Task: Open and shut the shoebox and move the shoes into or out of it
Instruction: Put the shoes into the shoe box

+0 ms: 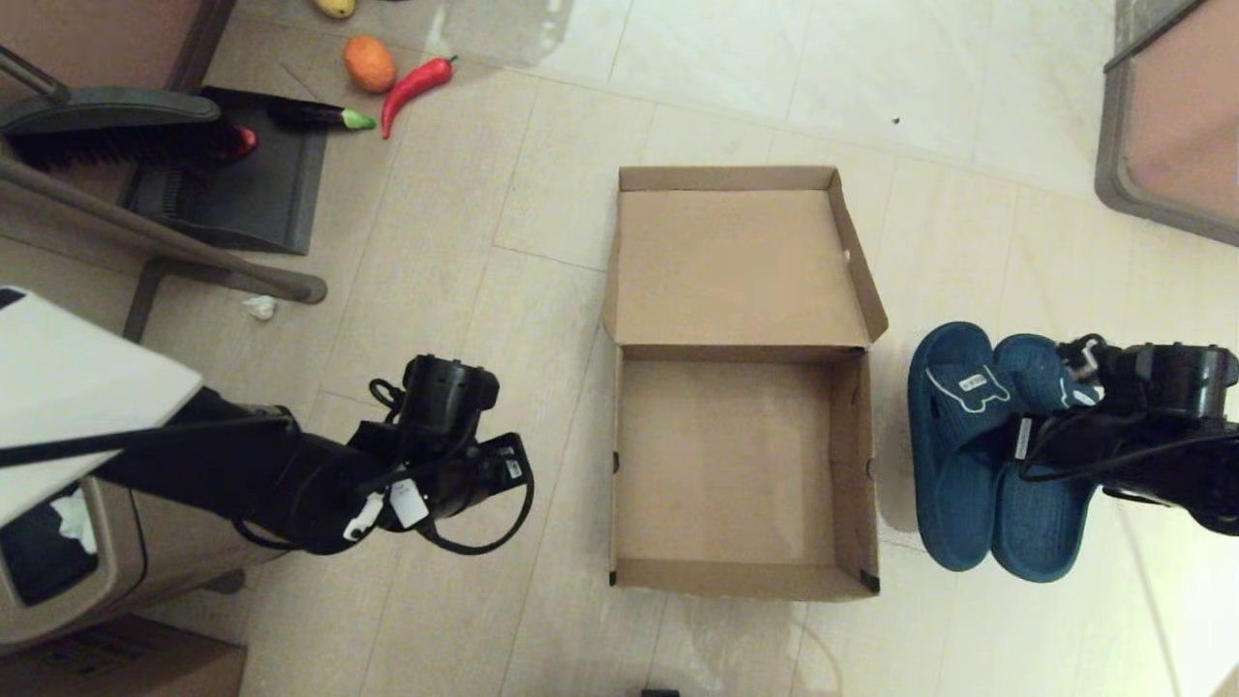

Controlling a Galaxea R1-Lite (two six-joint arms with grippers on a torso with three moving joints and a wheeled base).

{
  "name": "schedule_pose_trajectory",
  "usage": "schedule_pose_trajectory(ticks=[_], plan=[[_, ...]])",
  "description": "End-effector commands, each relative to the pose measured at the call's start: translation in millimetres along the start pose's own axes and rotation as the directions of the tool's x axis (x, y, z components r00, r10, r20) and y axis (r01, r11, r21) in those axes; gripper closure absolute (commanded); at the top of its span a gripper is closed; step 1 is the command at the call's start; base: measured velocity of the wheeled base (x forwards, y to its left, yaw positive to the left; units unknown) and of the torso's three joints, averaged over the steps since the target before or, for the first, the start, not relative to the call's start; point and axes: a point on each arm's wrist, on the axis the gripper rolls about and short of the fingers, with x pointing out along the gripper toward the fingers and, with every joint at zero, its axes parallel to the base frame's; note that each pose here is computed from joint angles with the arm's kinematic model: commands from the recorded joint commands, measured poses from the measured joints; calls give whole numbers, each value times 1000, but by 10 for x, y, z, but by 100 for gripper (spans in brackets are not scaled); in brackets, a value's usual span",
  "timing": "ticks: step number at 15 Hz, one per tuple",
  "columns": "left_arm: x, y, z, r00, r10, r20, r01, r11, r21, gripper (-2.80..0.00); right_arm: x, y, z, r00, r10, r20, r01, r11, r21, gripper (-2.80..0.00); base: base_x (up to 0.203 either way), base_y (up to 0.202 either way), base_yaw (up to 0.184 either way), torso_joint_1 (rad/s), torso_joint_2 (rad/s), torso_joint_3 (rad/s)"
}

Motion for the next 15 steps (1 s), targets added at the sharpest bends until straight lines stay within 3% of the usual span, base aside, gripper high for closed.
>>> schedule_pose_trajectory(ticks=[1, 4, 8, 11, 15], plan=[[-18, 23, 45, 1000, 3, 15, -3, 1000, -13, 0, -603, 184, 341, 995, 36, 89, -34, 999, -22, 0, 0, 0, 0, 0, 0, 0], [-9, 43, 71, 1000, 5, 25, -5, 1000, -23, 0, -951, 776, 365, 977, 214, -13, -214, 977, -18, 0, 0, 0, 0, 0, 0, 0], [4, 73, 84, 1000, 14, 26, -13, 1000, -27, 0, -1065, 1674, 125, 943, 315, -105, -320, 947, -38, 0, 0, 0, 0, 0, 0, 0], [55, 119, 81, 999, 31, 21, -30, 999, -32, 0, -943, 2072, -177, 939, 292, -184, -307, 950, -61, 0, 0, 0, 0, 0, 0, 0], [91, 182, 104, 999, 48, 21, -47, 998, -43, 0, -487, 2357, -594, 953, 218, -212, -244, 964, -105, 0, 0, 0, 0, 0, 0, 0]])
